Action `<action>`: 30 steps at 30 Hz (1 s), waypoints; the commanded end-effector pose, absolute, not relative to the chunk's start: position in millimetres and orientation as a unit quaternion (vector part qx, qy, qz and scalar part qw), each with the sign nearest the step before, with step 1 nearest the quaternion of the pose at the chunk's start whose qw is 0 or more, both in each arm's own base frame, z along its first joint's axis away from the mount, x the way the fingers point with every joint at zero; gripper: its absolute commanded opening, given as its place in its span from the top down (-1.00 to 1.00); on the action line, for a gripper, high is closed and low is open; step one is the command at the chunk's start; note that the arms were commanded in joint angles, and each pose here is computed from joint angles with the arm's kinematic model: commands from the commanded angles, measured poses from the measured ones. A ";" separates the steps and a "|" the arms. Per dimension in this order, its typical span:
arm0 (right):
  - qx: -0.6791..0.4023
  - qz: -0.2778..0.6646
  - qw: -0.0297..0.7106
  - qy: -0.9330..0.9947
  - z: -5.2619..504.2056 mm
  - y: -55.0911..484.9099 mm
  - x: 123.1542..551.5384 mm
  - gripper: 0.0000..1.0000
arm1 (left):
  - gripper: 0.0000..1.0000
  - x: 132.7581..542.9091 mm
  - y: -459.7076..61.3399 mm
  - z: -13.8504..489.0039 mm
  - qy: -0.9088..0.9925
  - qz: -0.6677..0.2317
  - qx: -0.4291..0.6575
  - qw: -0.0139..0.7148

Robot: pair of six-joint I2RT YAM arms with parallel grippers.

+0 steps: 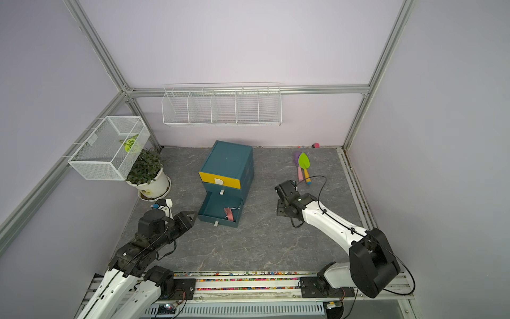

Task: Put the binder clips in the drawer according to color
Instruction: Pick up the binder clip at the center of the board.

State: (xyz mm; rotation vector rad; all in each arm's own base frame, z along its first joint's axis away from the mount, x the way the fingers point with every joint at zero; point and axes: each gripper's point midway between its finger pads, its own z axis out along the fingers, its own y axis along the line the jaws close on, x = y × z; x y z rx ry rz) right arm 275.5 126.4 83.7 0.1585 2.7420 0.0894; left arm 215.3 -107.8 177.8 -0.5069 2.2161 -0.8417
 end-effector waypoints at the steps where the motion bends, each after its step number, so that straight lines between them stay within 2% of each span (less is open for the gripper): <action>1: 0.038 0.051 0.125 0.990 66.5 120.1 251.9 -0.22 | 0.07 219.3 -110.5 192.2 0.847 -0.339 -0.194 0.361; 11: 0.027 0.018 0.069 0.997 29.4 122.2 275.3 -0.20 | 0.07 220.8 -111.0 194.9 0.846 -0.340 -0.194 0.362; 18: 0.033 -0.002 0.072 0.997 19.2 113.9 292.0 -0.18 | 0.07 220.5 -111.5 194.3 0.844 -0.344 -0.195 0.362; 30: 0.007 -0.005 0.060 0.998 5.5 119.2 302.8 0.20 | 0.07 222.1 -113.1 192.6 0.844 -0.345 -0.192 0.362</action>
